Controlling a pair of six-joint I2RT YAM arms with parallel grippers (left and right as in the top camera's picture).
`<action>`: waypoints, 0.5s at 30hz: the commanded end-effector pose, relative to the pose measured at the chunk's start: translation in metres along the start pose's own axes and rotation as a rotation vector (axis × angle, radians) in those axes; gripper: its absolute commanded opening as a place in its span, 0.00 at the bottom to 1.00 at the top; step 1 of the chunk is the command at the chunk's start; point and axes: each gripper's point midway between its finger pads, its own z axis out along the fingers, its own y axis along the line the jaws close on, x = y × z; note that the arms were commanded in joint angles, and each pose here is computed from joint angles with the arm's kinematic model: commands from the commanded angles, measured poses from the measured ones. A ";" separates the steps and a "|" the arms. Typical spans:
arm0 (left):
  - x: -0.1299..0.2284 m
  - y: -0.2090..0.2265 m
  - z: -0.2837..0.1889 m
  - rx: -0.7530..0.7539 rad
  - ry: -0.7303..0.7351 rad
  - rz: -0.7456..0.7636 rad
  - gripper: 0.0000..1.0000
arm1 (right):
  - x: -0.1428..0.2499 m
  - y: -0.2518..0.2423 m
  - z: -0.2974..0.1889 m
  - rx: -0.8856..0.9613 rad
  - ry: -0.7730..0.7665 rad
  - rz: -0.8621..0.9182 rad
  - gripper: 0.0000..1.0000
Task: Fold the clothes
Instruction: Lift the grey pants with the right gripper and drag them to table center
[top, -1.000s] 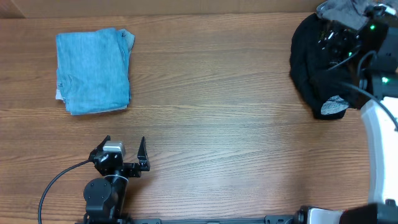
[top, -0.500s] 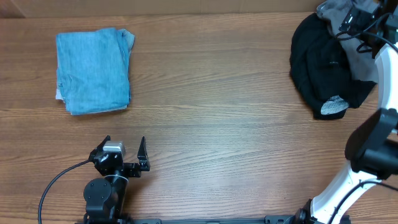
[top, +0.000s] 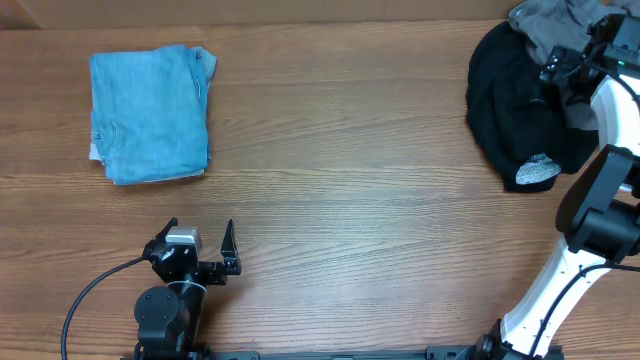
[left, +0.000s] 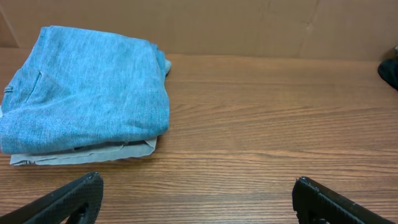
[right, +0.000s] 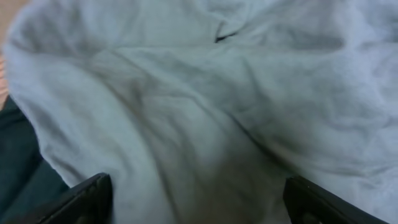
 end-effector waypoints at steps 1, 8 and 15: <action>0.000 0.004 0.000 -0.019 -0.006 -0.001 1.00 | -0.005 -0.004 0.008 -0.007 -0.015 0.002 0.80; 0.000 0.004 0.000 -0.019 -0.006 -0.001 1.00 | -0.010 -0.003 0.008 -0.008 -0.034 0.029 0.13; 0.000 0.004 0.000 -0.019 -0.006 -0.001 1.00 | -0.033 0.004 -0.022 -0.051 -0.059 0.073 0.04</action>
